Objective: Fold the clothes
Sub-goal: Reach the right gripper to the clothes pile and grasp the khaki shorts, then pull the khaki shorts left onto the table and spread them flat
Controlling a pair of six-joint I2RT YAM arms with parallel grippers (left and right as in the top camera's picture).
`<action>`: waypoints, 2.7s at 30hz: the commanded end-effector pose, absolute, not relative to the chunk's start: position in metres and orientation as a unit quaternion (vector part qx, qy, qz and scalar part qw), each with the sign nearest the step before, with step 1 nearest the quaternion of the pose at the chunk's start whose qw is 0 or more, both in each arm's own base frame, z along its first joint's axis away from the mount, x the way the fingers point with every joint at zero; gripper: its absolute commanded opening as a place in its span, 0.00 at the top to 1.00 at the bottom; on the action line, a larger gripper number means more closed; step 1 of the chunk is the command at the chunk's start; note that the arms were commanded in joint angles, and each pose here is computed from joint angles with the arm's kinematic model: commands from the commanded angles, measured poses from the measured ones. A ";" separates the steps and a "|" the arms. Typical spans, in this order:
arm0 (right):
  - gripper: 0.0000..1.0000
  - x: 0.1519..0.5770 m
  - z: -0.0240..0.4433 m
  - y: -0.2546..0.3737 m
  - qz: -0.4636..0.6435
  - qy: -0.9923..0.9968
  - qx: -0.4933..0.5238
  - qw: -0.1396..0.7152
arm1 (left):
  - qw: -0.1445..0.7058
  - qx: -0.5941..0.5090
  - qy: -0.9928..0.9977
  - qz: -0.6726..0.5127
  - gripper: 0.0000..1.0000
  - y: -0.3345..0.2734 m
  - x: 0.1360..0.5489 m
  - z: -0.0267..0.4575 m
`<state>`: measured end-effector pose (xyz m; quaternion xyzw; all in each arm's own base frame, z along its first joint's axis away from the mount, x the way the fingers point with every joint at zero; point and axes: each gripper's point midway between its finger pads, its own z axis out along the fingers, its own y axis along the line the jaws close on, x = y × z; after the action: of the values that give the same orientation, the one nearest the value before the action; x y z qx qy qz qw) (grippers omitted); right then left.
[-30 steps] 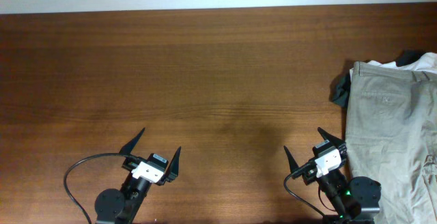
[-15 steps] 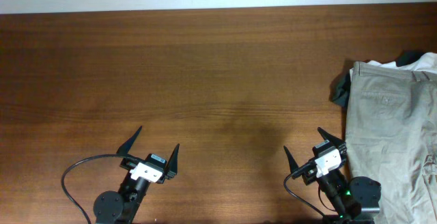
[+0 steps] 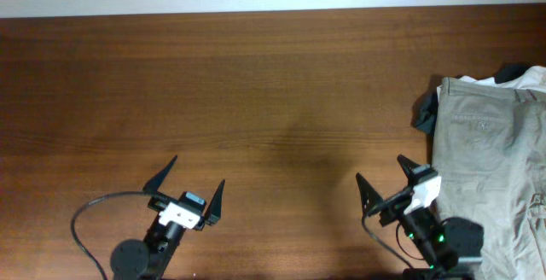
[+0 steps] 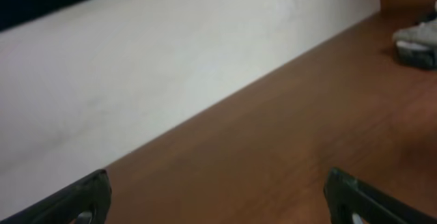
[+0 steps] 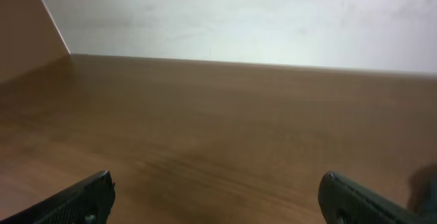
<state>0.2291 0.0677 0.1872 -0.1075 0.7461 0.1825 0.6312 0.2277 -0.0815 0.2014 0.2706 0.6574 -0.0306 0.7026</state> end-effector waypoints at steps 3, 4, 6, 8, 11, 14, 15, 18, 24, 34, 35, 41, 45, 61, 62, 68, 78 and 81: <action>0.01 0.261 0.247 0.064 0.205 0.812 -0.058 0.544 | 0.653 0.264 0.708 -0.056 0.01 -0.086 0.252 0.258; 0.01 0.271 0.251 0.061 0.201 0.834 -0.043 0.512 | 0.634 0.265 0.724 -0.061 0.01 -0.087 0.263 0.266; 0.01 0.299 0.263 0.048 0.176 0.885 -0.005 0.431 | 0.561 0.266 0.780 -0.076 0.01 -0.092 0.299 0.281; 0.02 0.318 0.272 0.048 0.178 0.901 0.002 0.395 | 0.514 0.266 0.811 -0.086 0.01 -0.095 0.321 0.288; 0.01 0.339 0.270 0.051 0.188 0.921 0.010 0.342 | 0.458 0.264 0.844 -0.095 0.01 -0.100 0.356 0.292; 0.01 0.346 0.261 0.055 0.202 0.924 0.007 0.325 | 0.447 0.269 0.846 -0.109 0.01 -0.106 0.375 0.288; 0.01 0.346 0.257 0.054 0.198 0.927 0.011 0.319 | 0.445 0.279 0.840 -0.133 0.01 -0.115 0.371 0.289; 0.01 0.340 0.249 0.045 0.172 0.937 0.024 0.303 | 0.445 0.294 0.829 -0.169 0.01 -0.127 0.364 0.294; 0.01 0.338 0.228 0.013 0.095 0.952 0.098 0.274 | 0.356 0.187 0.905 -0.139 0.01 -0.100 0.389 0.229; 0.01 0.392 0.150 -0.102 -0.019 0.939 0.277 0.201 | 0.257 0.164 0.940 -0.152 0.01 -0.099 0.385 0.170; 0.01 0.399 0.150 -0.113 -0.022 0.935 0.283 0.213 | 0.255 0.163 0.941 -0.152 0.01 -0.099 0.384 0.169; 0.04 0.431 0.099 -0.162 -0.117 0.922 0.295 0.220 | 0.254 0.164 0.941 -0.153 0.01 -0.099 0.383 0.169; 0.18 0.446 0.058 -0.169 -0.122 0.924 0.296 0.211 | 0.255 0.164 0.940 -0.153 0.01 -0.100 0.384 0.169; 0.17 0.431 0.030 -0.171 -0.163 0.929 0.290 0.163 | 0.256 0.168 0.940 -0.152 0.01 -0.100 0.384 0.169; 0.11 0.432 0.029 -0.169 -0.156 0.932 0.286 0.162 | 0.256 0.168 0.940 -0.152 0.01 -0.100 0.384 0.169; 0.55 0.422 0.033 -0.187 -0.202 0.928 0.275 0.149 | 0.256 0.168 0.940 -0.152 0.01 -0.100 0.384 0.169; 0.96 0.453 0.221 -0.153 -0.059 0.929 0.229 0.286 | 0.258 0.168 0.939 -0.151 0.01 -0.100 0.385 0.170; 0.96 0.456 0.335 -0.076 0.019 0.912 0.106 0.397 | 0.273 0.161 0.937 -0.148 0.01 -0.093 0.388 0.182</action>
<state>0.4472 -0.1541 0.2252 0.2235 0.9343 -0.0680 0.2693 0.3829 -0.1011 0.1614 0.1698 0.9416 -0.1549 0.2461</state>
